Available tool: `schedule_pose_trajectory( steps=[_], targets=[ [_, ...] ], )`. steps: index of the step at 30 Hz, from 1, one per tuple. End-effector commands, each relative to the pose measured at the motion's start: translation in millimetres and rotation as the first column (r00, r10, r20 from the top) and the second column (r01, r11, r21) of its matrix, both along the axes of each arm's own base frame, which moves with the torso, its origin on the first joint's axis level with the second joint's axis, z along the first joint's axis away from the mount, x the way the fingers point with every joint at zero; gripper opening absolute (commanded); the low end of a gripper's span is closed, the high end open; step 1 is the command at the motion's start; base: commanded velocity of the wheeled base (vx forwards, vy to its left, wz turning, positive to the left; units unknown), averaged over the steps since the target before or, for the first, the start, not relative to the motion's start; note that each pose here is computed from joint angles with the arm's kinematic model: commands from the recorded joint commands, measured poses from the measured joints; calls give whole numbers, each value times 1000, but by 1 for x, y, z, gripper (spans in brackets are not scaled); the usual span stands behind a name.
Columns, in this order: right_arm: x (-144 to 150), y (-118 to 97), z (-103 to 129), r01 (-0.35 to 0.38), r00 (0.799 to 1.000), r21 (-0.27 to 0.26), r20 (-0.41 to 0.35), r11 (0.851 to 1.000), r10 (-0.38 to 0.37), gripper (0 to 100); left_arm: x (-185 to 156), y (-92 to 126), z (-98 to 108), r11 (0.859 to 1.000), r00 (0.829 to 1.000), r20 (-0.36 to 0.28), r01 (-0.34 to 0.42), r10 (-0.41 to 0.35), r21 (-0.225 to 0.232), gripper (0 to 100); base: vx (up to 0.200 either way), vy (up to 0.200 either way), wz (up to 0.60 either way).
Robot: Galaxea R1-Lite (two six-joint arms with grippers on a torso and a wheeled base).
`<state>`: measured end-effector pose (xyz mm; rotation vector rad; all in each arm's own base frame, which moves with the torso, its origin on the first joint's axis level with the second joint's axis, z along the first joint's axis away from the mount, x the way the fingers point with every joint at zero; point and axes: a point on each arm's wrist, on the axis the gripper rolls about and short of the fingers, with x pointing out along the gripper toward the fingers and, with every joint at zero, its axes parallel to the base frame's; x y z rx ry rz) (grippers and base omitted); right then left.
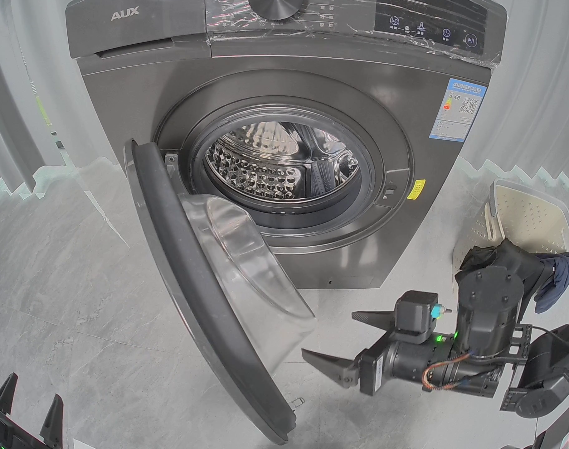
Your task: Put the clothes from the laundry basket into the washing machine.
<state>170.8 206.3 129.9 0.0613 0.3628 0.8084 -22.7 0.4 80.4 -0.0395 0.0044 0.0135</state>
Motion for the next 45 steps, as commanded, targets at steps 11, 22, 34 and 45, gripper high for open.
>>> schedule_pose_trajectory(
  steps=[11, 22, 34, 45],
  targets=[
    [88, -15, -13, 272, 962, -21, 17, 962, -272, 100, 0, 0, -5, 1000, 1000, -3, 0, 0, 0, 100, 0, 0, 0],
    [82, 11, -30, 199, 980, -58, -11, 978, -200, 100, 0, 0, -5, 1000, 1000, -3, 0, 0, -2, 100, 0, 0, 0],
    [67, 29, -32, 134, 991, -47, -12, 990, -134, 100, 0, 0, -5, 1000, 1000, -3, 0, 0, 0, 100, 0, 0, 0],
    [80, 40, -45, 142, 989, -66, -24, 988, -144, 100, 0, 0, -5, 1000, 1000, -3, -3, 3, 0, 100, -73, 0, 0]
  ],
)
